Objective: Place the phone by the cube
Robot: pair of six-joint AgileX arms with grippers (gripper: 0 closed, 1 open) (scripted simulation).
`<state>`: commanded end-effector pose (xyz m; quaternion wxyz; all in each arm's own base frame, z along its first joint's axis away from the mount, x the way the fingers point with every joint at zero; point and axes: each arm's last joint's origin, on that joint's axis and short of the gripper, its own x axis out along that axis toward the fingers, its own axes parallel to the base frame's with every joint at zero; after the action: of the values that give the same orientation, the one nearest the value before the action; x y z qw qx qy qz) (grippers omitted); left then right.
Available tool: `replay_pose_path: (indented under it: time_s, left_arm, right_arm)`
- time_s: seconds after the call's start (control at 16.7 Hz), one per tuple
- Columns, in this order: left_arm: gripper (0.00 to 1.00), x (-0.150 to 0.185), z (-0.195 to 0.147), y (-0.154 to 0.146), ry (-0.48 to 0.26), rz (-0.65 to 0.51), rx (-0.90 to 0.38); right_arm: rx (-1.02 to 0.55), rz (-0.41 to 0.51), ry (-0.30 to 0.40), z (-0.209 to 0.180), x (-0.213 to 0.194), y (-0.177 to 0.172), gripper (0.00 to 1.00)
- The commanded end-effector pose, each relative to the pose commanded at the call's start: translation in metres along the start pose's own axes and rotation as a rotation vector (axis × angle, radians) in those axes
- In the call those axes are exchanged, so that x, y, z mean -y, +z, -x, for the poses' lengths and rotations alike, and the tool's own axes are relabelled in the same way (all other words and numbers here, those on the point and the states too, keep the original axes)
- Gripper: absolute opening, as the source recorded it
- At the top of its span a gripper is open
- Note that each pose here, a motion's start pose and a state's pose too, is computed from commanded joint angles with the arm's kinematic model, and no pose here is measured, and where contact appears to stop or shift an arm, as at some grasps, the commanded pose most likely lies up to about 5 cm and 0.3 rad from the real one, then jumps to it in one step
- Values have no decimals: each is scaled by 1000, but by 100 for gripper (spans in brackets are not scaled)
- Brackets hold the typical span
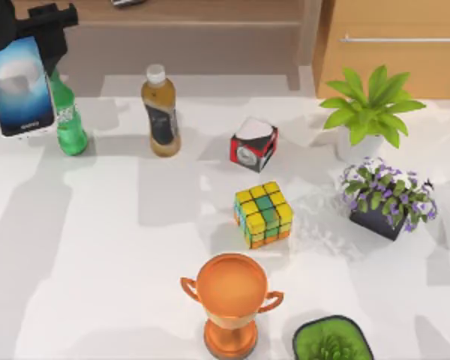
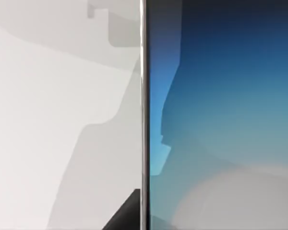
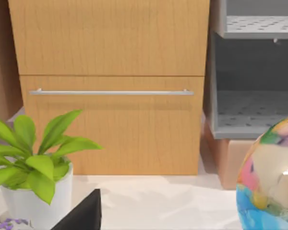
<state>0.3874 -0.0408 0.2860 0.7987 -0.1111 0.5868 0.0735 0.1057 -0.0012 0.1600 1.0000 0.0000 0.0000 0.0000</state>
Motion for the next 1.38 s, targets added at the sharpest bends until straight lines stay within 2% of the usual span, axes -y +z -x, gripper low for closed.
replay_pose_path:
  time_s: [0.3,0.72,1.02,1.38]
  left_arm:
    - [0,48,-8,-34,-19,-104,-72]
    - [0,97,-48,-81,14,-227,-212]
    - [0,115,-74,-102,40,-279,-272]
    - [0,117,-79,-106,45,-287,-281]
  right_arm:
    - [0,0,0,0,0,0,100]
    - [0,0,0,0,0,0,100]
    - [0,0,0,0,0,0,100]
    - [0,0,0,0,0,0,100]
